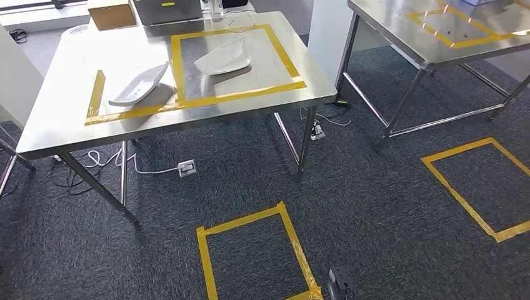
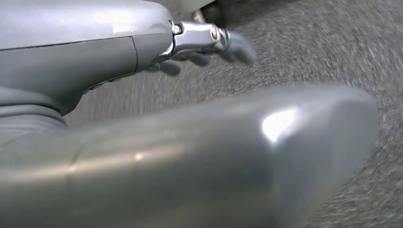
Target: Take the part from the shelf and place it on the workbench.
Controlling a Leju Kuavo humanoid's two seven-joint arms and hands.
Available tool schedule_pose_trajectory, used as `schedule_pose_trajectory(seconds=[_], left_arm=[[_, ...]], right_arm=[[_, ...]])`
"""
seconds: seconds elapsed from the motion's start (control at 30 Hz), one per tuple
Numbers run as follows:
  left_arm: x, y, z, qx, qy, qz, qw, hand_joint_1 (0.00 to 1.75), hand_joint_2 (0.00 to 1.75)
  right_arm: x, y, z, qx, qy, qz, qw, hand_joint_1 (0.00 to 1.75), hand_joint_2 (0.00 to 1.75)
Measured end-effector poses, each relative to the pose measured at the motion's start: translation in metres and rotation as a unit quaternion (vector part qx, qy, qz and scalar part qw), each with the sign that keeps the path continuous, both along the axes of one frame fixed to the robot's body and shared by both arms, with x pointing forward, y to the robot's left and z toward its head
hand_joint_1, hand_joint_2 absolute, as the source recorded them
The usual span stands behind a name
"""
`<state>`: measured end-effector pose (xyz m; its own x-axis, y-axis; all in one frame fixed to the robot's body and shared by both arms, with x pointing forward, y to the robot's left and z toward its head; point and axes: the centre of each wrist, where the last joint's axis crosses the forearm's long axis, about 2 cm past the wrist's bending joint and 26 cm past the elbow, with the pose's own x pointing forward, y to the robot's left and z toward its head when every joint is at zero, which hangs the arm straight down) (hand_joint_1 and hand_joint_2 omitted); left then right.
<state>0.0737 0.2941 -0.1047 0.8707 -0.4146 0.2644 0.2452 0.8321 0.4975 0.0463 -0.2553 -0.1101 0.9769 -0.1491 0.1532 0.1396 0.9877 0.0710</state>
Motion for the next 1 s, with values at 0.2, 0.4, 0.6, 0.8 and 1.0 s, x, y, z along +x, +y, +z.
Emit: schedule_pose_trajectory(seconds=[0.2, 0.4, 0.6, 0.8, 1.0], left_arm=[[0.029, -0.024, 0.006, -0.024, 0.004, -0.029, 0.999, 0.0, 0.0], [0.036, -0.029, 0.007, -0.026, 0.01, -0.043, 0.999, 0.0, 0.0], [0.032, -0.026, 0.006, -0.042, 0.011, 0.001, 0.999, 0.0, 0.0], [-0.01, -0.017, -0.003, -0.024, 0.104, -0.016, 0.994, 0.0, 0.0], [-0.002, -0.012, -0.001, -0.047, 0.059, 0.036, 0.996, 0.0, 0.0]], right_arm=[[0.0, -0.009, -0.001, -0.016, 0.0, 0.028, 0.999, 0.0, 0.0], [0.001, -0.017, -0.001, -0.04, 0.052, 0.02, 0.998, 0.0, 1.75], [0.001, -0.02, -0.001, -0.049, 0.096, 0.019, 0.994, 0.0, 1.75], [-0.002, -0.02, -0.001, -0.038, 0.057, 0.028, 0.997, 0.0, 1.75], [0.006, -0.019, 0.0, -0.044, 0.076, 0.051, 0.995, 0.0, 1.75]])
